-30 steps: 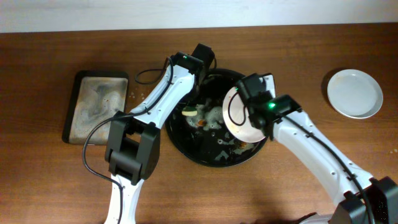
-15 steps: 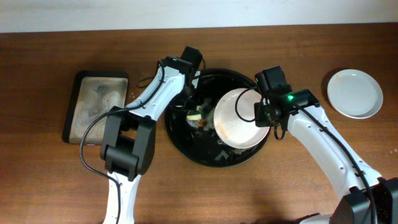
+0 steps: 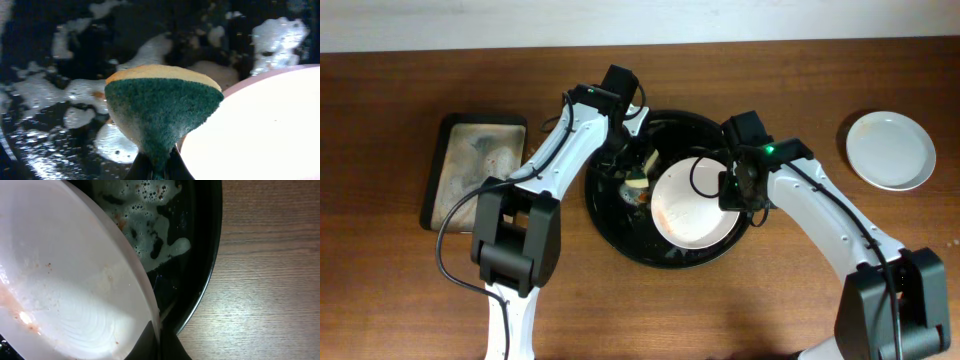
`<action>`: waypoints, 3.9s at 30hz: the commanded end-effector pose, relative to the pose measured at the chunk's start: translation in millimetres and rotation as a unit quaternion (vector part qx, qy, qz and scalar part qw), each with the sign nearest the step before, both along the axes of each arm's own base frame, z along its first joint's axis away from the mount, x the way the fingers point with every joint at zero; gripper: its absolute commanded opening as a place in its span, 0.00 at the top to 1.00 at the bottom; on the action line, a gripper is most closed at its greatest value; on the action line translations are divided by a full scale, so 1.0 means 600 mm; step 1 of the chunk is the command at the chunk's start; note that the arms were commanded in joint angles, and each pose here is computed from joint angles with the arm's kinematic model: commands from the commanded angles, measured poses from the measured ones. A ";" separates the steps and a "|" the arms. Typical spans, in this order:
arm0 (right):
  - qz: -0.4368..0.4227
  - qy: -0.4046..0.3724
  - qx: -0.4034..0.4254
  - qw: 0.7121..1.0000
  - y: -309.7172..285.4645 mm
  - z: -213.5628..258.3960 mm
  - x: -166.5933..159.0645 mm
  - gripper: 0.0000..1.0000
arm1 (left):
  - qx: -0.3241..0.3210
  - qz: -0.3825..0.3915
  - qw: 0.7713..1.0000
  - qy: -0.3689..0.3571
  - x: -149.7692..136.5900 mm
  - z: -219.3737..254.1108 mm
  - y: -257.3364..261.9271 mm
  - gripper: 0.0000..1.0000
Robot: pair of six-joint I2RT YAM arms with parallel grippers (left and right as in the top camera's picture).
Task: Clean dirty plates on tray and stack at the side
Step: 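Tilt the plate up with the right gripper while scrubbing its underside, then lift the cleaned plate right toward the plate stack with the right gripper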
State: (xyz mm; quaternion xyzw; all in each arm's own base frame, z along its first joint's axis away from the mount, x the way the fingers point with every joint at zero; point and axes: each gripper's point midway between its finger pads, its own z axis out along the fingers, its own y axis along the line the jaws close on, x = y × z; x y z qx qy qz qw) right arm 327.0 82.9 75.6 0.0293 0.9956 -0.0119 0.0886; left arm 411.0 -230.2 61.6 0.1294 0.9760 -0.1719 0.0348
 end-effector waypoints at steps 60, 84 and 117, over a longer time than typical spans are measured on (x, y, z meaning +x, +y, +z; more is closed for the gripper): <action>-0.030 0.003 0.012 0.999 0.007 -0.009 0.012 0.96 | 0.251 0.017 0.965 -0.079 -0.037 -0.031 0.042 1.00; 0.060 -0.172 -0.123 0.976 -0.055 0.241 0.065 0.96 | 0.107 0.068 0.990 -0.059 -0.008 0.036 0.045 1.00; 0.127 -0.280 -0.450 0.839 -0.016 0.398 0.026 0.96 | 0.100 0.070 0.990 -0.070 0.001 0.038 0.041 1.00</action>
